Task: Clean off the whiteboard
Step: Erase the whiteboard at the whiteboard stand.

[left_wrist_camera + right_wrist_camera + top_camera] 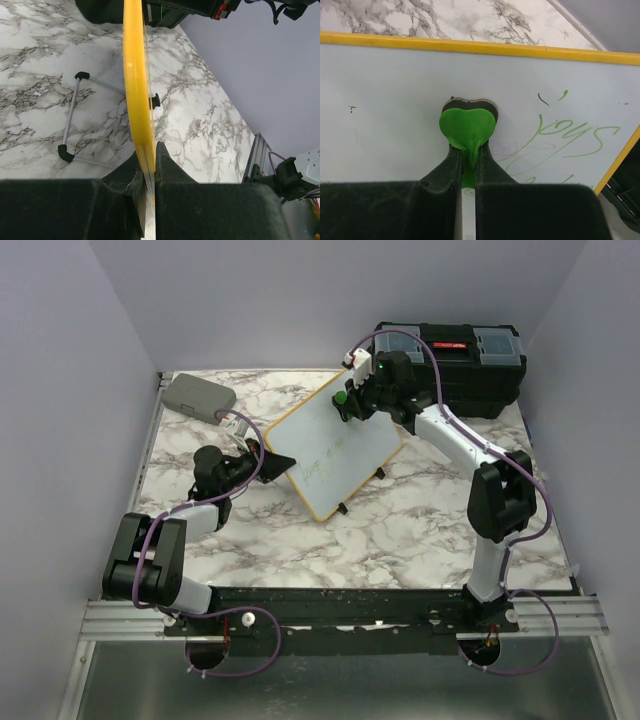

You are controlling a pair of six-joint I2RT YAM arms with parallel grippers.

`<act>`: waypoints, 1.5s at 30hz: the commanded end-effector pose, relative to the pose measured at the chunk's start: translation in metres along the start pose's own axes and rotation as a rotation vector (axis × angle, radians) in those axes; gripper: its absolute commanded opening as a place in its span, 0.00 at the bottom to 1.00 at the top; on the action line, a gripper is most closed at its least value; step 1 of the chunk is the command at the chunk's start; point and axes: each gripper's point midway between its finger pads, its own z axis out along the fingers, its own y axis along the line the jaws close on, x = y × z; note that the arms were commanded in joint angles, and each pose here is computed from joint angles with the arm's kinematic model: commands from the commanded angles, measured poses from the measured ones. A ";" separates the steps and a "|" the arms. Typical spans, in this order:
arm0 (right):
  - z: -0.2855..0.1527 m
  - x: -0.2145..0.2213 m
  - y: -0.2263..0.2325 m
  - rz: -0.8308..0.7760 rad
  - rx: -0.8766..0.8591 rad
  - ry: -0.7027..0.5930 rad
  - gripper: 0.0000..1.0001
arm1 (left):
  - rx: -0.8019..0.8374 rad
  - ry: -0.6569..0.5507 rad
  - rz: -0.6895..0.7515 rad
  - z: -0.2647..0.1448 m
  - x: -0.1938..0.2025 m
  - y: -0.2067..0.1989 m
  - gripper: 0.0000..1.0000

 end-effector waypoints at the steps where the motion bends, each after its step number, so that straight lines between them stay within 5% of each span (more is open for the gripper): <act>1: 0.011 0.036 -0.007 0.011 0.021 0.077 0.01 | 0.117 0.076 0.078 0.000 0.013 -0.022 0.00; 8: 0.003 0.040 0.035 0.038 -0.196 0.064 0.01 | 0.115 0.076 0.076 0.001 0.013 -0.020 0.00; 18: 0.004 -0.029 -0.027 0.063 0.112 -0.079 0.01 | 0.115 0.077 0.078 0.000 0.014 -0.021 0.00; 24: 0.011 -0.021 -0.035 0.085 0.145 -0.040 0.01 | 0.116 0.078 0.078 0.000 0.014 -0.021 0.00; 35: 0.005 0.022 0.052 0.092 -0.320 0.056 0.01 | 0.119 0.077 0.076 0.001 0.014 -0.021 0.00; 45: 0.005 0.015 -0.050 0.107 0.245 0.067 0.01 | 0.119 0.079 0.079 0.000 0.014 -0.021 0.00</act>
